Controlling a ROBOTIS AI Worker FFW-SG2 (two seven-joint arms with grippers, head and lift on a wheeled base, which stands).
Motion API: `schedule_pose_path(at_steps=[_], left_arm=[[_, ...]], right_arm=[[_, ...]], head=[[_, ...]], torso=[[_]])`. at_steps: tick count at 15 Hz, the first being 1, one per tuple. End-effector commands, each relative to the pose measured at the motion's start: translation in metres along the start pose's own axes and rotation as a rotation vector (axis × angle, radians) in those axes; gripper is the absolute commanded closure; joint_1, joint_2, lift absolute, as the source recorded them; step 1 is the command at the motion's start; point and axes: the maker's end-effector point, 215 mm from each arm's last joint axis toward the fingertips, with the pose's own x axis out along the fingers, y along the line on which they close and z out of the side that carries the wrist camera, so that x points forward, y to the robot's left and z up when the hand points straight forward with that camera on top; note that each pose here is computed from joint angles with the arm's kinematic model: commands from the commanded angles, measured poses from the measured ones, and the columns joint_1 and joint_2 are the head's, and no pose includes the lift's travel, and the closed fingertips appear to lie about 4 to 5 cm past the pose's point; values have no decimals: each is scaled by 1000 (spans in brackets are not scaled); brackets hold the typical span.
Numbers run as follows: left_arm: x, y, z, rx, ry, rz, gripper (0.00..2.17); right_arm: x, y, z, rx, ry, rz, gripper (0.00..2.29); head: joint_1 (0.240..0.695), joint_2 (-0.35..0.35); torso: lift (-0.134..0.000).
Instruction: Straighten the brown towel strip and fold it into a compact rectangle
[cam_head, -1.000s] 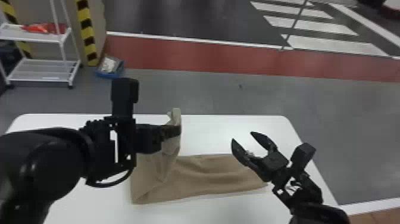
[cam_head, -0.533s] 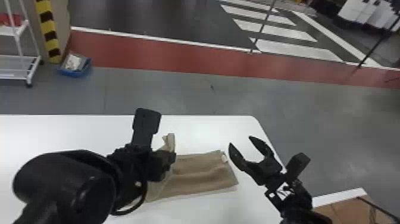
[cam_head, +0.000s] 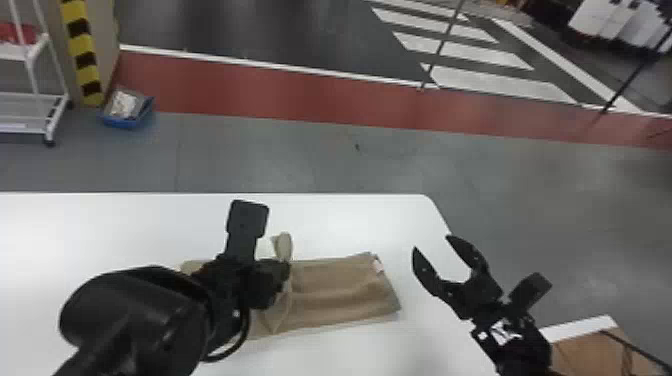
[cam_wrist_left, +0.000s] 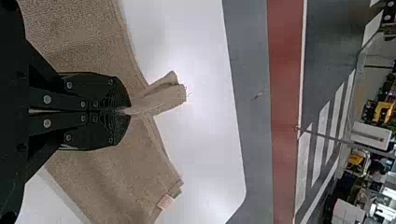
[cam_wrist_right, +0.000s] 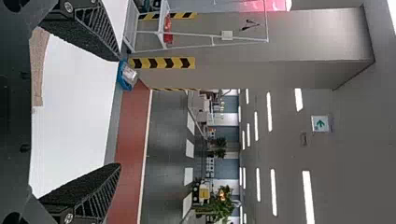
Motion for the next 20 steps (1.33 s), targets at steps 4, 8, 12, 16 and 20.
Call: schedule_pose_path(at_steps=[4, 8, 12, 16, 20], left_arm=[[9, -47, -40, -104, 88, -212, 9], [3, -76, -32, -159, 56, -341, 22], [-33, -100, -5, -60, -31, -290, 26], [-77, 89, -4, -44, -159, 0, 90], [-148, 253, 7, -82, -369, 205, 80]], right_arm=[[10, 20, 10, -3, -75, -17, 90], [11, 29, 2, 13, -74, -57, 93], [18, 52, -27, 105, 44, -32, 157], [38, 102, -94, 276, 317, -23, 238], [56, 150, -123, 350, 468, 15, 255]], head=[[695, -350], [695, -350], [695, -350], [695, -350], [695, -254]], torso=[[0], [0], [0], [0], [0]])
